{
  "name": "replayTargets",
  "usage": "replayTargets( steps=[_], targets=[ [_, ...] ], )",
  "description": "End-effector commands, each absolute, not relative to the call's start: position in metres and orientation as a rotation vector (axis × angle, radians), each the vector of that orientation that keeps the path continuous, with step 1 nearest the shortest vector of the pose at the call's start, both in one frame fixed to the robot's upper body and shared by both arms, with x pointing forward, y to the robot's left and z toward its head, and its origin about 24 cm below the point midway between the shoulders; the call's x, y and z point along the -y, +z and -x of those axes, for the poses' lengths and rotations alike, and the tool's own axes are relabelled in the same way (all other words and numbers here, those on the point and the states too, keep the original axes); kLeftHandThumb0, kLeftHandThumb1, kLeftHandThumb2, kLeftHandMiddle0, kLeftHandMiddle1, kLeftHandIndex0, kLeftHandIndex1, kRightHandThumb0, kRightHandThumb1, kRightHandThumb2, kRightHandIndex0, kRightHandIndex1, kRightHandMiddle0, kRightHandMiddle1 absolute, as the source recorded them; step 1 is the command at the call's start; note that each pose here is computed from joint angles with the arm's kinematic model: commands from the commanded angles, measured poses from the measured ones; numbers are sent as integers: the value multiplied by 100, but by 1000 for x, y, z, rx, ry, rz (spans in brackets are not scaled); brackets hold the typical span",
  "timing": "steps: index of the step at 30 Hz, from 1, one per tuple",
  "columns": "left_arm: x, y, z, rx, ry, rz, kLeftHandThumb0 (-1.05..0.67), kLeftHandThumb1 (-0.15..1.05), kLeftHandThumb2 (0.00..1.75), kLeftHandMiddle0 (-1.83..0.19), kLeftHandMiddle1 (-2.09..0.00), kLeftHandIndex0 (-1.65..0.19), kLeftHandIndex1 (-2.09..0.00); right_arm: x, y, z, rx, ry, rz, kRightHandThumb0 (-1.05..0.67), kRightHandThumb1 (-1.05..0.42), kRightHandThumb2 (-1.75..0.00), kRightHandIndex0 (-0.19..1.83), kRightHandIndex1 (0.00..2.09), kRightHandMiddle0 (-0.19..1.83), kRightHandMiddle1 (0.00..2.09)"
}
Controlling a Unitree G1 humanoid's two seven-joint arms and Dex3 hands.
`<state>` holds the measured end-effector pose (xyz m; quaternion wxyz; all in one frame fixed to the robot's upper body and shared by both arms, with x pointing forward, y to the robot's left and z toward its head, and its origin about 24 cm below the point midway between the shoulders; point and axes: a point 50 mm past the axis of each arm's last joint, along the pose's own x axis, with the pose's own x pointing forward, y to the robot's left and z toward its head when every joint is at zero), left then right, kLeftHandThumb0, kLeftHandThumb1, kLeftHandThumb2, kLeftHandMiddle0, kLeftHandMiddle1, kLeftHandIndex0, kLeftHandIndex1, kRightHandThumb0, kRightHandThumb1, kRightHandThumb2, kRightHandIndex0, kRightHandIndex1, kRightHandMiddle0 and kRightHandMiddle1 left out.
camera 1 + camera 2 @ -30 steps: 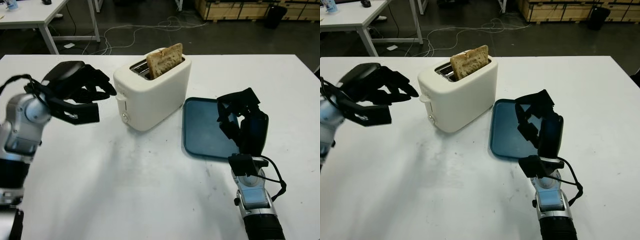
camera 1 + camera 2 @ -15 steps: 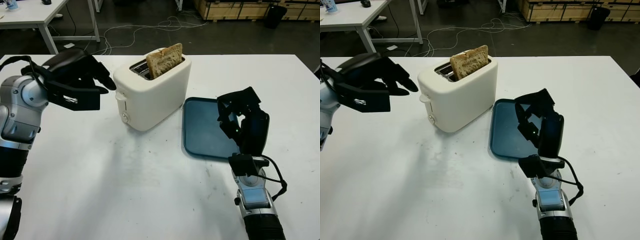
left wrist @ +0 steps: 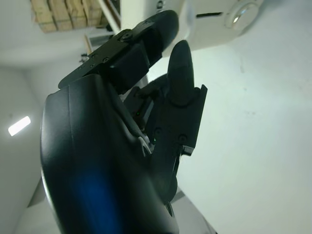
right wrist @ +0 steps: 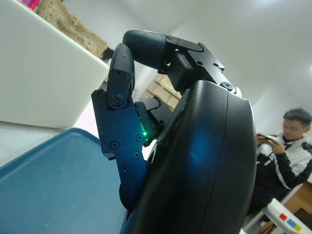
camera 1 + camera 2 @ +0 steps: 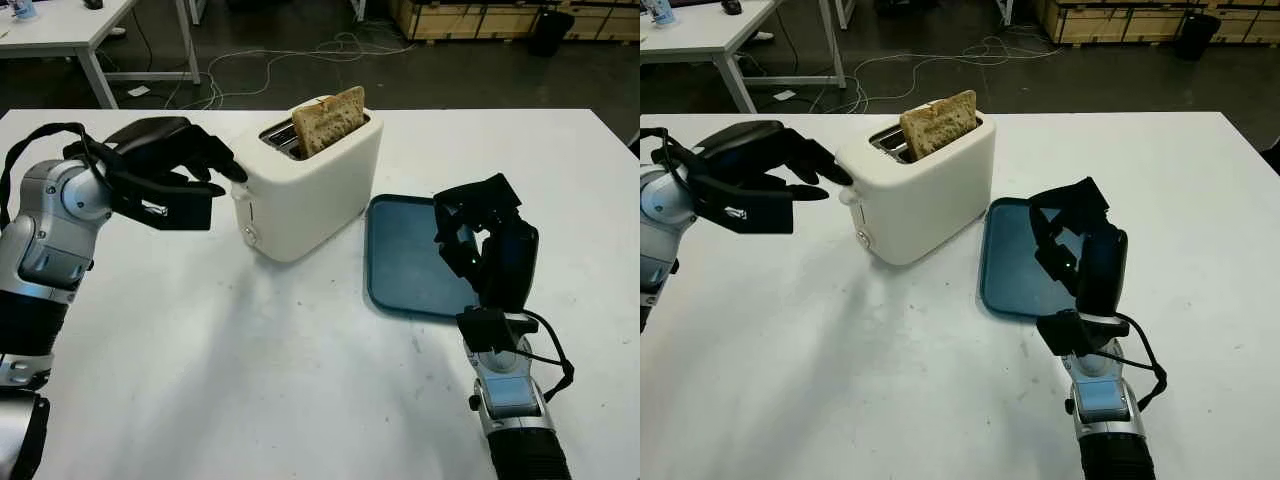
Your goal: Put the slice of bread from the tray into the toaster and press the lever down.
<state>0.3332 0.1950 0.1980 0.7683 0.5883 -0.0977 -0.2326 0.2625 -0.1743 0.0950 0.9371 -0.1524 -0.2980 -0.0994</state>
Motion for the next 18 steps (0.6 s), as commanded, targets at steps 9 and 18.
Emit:
replayTargets(
  steps=[9, 18],
  targets=[
    [-195, 197, -335, 197, -527, -1301, -17, 83, 53, -80, -64, -101, -10, 176, 96, -262, 617, -210, 307, -46, -92, -37, 89, 175, 60, 167],
    [-194, 196, -335, 191, -518, -1311, -14, 84, 54, -71, -59, -98, -7, 175, 95, -262, 621, -205, 305, -45, -92, -36, 89, 175, 60, 169]
  ],
)
